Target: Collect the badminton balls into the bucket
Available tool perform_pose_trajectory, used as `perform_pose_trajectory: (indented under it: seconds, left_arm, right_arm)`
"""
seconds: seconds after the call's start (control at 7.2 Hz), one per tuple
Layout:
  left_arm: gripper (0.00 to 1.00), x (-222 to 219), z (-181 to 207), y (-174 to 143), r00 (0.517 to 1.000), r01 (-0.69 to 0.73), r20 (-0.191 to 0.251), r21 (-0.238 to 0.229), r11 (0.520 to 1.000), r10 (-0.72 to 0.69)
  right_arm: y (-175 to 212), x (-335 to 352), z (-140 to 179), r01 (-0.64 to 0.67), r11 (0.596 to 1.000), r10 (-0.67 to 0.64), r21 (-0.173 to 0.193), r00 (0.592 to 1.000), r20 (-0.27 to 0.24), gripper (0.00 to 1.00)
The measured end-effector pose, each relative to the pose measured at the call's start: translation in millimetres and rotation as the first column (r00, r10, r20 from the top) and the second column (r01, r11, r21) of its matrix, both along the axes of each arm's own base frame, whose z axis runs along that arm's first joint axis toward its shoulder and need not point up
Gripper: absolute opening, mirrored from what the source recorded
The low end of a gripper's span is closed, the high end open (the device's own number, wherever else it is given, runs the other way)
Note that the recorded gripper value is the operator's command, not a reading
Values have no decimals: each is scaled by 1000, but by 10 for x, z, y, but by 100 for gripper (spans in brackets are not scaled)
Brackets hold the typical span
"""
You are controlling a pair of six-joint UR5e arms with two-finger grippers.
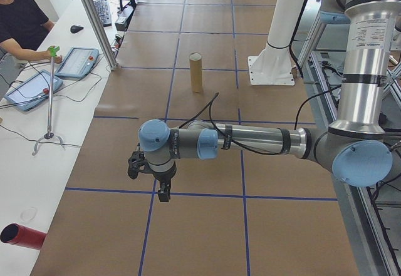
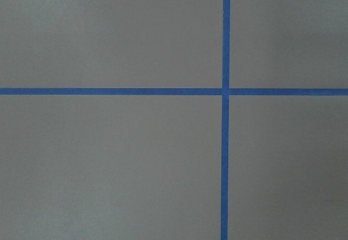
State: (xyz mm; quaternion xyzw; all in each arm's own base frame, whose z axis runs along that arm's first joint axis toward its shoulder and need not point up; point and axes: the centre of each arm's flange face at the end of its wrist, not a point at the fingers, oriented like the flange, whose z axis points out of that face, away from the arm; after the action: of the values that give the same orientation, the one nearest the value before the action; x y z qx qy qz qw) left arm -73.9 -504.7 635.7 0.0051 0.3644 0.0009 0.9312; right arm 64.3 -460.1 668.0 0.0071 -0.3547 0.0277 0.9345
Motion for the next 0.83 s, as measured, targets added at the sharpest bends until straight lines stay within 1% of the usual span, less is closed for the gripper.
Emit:
perform_pose_trajectory:
  seconds: [0.42, 0.56, 0.69, 0.83]
  left_arm:
    - [100, 5, -87, -65, 1000, 9, 0, 7, 1000, -9]
    - [100, 26, -190, -115, 1000, 24, -2, 10, 1000, -24]
    - [100, 137, -414, -168, 999, 47, -9, 16, 999, -47]
    - [100, 422, -740, -200, 997, 66, -46, 10, 998, -66]
  right_arm:
    - [0, 0, 0, 0, 1000, 0, 0, 1000, 0, 100]
    - [0, 0, 0, 0, 1000, 0, 0, 1000, 0, 100]
    - [0, 0, 0, 0, 1000, 0, 0, 1000, 0, 100]
    - [0, 0, 0, 0, 1000, 0, 0, 1000, 0, 100]
